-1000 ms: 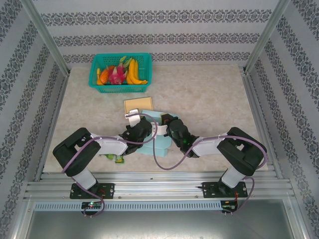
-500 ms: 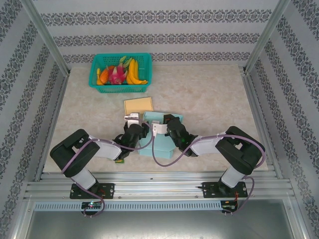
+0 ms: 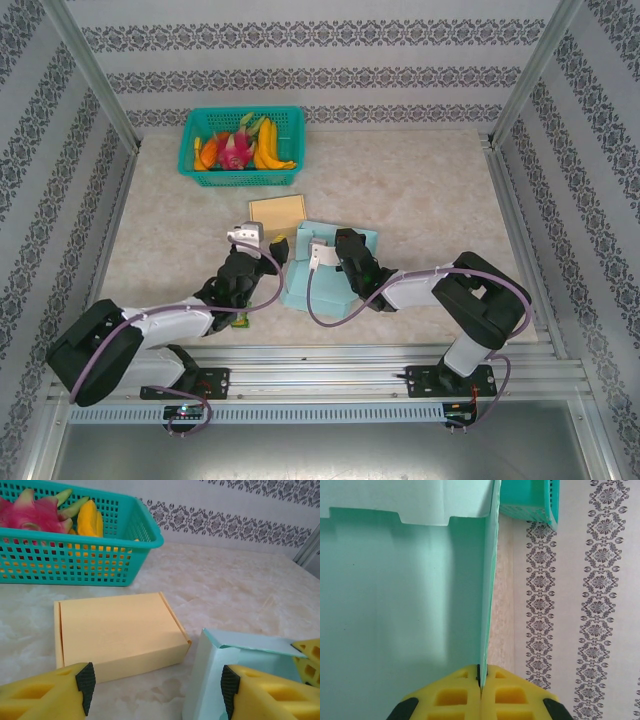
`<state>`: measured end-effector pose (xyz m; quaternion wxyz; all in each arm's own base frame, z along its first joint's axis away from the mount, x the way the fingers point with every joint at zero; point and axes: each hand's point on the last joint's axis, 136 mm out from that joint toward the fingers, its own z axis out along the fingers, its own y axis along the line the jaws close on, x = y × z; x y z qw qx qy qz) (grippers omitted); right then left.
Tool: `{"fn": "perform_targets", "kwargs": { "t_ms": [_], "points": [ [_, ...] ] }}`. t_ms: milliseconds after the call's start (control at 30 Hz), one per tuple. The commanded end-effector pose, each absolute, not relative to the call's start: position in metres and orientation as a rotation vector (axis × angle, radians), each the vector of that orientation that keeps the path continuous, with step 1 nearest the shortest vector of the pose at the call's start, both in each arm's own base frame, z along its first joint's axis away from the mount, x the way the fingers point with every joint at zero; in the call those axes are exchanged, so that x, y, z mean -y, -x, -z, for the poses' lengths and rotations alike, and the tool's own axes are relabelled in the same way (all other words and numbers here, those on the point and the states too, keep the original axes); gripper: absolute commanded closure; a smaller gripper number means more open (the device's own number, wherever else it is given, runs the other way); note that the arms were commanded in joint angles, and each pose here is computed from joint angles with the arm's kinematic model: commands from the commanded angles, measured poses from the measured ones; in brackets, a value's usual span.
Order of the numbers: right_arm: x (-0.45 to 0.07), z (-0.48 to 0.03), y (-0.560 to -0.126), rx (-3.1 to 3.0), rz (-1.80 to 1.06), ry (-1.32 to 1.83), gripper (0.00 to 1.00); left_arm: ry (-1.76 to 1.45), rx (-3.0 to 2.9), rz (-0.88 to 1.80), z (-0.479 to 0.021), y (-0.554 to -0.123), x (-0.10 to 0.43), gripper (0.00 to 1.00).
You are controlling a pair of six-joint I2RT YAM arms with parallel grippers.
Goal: Fold the paper box
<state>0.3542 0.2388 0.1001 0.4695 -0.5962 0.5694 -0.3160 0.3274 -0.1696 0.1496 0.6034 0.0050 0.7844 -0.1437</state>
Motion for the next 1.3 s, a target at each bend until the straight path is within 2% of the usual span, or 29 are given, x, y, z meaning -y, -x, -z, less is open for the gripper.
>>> {"fn": "perform_targets", "kwargs": {
  "t_ms": [0, 300, 467, 833, 933, 1100, 1267],
  "points": [
    [-0.229, -0.072, -0.346, -1.463, 0.775, 1.538, 1.0, -0.111, -1.935, 0.335, -0.122, -0.334, 0.176, 0.29],
    [-0.234, -0.07, -0.339, -1.461, 0.727, 1.542, 1.0, -0.174, -1.958, 0.56, -0.105, -0.357, 0.215, 0.3],
    [-0.234, -0.07, -0.34, -1.462, 0.727, 1.544, 1.0, -0.188, -1.97, 0.582, -0.101, -0.369, 0.229, 0.36],
    [-0.241, -0.075, -0.342, -1.496, 0.703, 1.493, 1.0, -0.127, -2.002, 0.421, -0.081, -0.393, 0.23, 0.51],
    [-0.244, -0.075, -0.342, -1.508, 0.7, 1.487, 1.0, -0.098, -2.002, 0.353, -0.076, -0.396, 0.228, 0.58],
    [-0.241, -0.072, -0.342, -1.529, 0.729, 1.488, 1.0, 0.056, -2.02, 0.151, -0.063, -0.405, 0.195, 0.73],
    [-0.234, -0.072, -0.344, -1.557, 0.75, 1.465, 1.0, 0.238, -2.002, -0.085, -0.052, -0.403, 0.152, 0.79]
  ]
}}
